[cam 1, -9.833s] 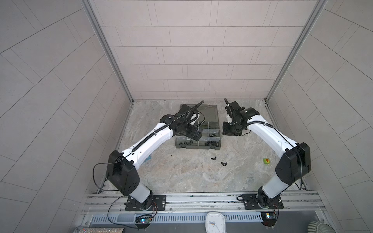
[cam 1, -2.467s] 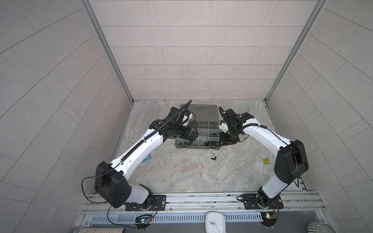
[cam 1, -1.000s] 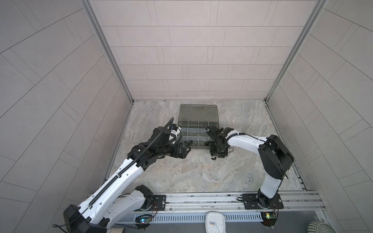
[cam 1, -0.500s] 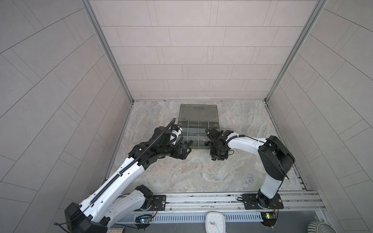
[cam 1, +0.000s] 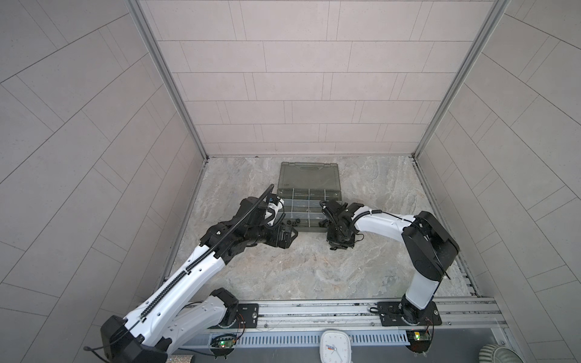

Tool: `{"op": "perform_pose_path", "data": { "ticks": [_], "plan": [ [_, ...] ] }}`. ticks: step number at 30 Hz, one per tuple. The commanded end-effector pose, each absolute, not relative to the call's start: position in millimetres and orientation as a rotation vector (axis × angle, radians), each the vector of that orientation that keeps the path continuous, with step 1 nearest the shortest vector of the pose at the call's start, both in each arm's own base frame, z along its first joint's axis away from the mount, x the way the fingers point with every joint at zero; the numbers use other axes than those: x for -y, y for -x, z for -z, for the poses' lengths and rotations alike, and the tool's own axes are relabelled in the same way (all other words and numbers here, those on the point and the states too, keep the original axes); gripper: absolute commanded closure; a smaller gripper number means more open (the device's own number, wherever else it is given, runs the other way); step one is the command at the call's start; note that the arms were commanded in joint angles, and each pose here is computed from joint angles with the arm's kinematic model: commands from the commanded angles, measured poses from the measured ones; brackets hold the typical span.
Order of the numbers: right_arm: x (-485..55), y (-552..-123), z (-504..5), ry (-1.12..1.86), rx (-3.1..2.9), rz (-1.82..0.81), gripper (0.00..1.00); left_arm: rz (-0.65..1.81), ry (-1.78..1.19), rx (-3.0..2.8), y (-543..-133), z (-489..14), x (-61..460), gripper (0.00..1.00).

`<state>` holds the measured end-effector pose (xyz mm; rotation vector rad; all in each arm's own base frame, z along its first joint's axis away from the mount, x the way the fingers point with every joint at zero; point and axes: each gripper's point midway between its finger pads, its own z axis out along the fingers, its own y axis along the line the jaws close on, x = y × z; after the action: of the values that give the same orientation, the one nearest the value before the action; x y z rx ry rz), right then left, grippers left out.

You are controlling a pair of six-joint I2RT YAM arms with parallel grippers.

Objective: Sort the screws and nuts into containers
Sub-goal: Pick up the nut from the center of the table.

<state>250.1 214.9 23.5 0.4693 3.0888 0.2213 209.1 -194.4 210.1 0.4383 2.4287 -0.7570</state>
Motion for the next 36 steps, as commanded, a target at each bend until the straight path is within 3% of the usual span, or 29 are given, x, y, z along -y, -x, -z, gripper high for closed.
{"op": "perform_pose_path", "data": {
  "ticks": [1,24,36],
  "plan": [
    [-206.1,-240.7,-21.4,-0.505,-3.109,-0.173,0.76,0.738,-0.469,-2.426,-206.9,-211.2,193.1,0.0],
    [-195.2,-226.3,-23.8,-0.358,-3.178,-0.152,0.94,0.698,-0.44,-2.414,-216.8,-212.3,191.7,0.0],
    [-184.4,-244.1,-81.6,-0.225,-3.096,-0.116,0.96,0.677,-0.454,-2.406,-230.1,-218.1,198.1,0.0]
  ]
}}
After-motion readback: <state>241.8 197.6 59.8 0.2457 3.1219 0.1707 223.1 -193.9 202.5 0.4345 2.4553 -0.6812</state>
